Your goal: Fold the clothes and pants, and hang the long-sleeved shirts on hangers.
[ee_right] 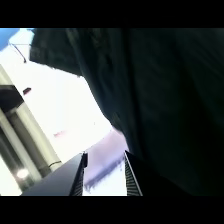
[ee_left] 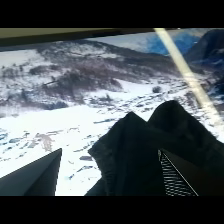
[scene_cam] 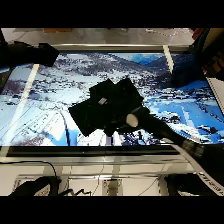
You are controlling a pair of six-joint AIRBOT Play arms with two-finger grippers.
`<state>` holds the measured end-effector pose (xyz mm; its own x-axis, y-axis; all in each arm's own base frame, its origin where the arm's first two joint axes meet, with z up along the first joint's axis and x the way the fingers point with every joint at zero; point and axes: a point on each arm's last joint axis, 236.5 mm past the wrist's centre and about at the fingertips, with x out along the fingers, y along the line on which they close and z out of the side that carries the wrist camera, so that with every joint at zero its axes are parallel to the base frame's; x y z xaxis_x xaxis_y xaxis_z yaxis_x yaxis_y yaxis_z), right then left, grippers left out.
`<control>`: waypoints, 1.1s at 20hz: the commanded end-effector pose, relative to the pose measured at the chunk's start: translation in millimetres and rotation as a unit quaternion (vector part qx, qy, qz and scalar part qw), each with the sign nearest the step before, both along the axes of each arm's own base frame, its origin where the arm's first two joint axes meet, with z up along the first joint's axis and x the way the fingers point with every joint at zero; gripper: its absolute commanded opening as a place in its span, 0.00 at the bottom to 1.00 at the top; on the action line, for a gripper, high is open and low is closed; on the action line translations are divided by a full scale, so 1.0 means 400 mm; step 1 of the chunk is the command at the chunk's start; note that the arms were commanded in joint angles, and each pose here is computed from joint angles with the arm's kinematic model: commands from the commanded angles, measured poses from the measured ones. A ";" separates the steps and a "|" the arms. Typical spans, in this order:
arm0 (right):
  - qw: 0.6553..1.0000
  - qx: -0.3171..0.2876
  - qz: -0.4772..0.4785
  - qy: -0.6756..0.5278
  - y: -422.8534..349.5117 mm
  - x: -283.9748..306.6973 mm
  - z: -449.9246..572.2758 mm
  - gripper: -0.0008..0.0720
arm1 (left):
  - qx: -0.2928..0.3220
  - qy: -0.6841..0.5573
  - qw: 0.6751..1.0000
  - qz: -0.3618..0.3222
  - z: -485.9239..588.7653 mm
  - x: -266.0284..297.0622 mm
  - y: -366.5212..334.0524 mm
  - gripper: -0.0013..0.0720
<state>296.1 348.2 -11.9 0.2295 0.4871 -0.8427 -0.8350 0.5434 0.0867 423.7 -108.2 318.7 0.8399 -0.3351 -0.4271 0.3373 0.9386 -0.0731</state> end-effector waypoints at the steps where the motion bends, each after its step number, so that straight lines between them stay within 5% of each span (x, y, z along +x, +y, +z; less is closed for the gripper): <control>1: 0.994 -0.014 0.081 -0.073 0.140 -0.034 -0.068 0.40 | 0.025 -0.002 1.000 0.016 -0.008 0.009 0.029 0.97; 2: 0.991 -0.018 0.097 -0.092 0.166 -0.032 -0.074 0.40 | 0.025 -0.002 1.000 0.016 -0.008 0.009 0.029 0.97; 4: 0.986 -0.004 0.112 -0.125 0.224 -0.020 -0.069 0.62 | 0.025 -0.002 1.000 0.015 -0.008 0.009 0.029 0.97; 22: 0.985 -0.046 0.096 -0.132 0.254 0.145 -0.213 0.61 | 0.025 -0.002 1.000 0.016 -0.008 0.009 0.029 0.97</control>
<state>342.8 461.2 -87.7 0.3550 0.4934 -0.7940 -0.9170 0.3490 -0.1931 426.8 -97.0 316.0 0.8518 -0.2877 -0.4378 0.3088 0.9508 -0.0240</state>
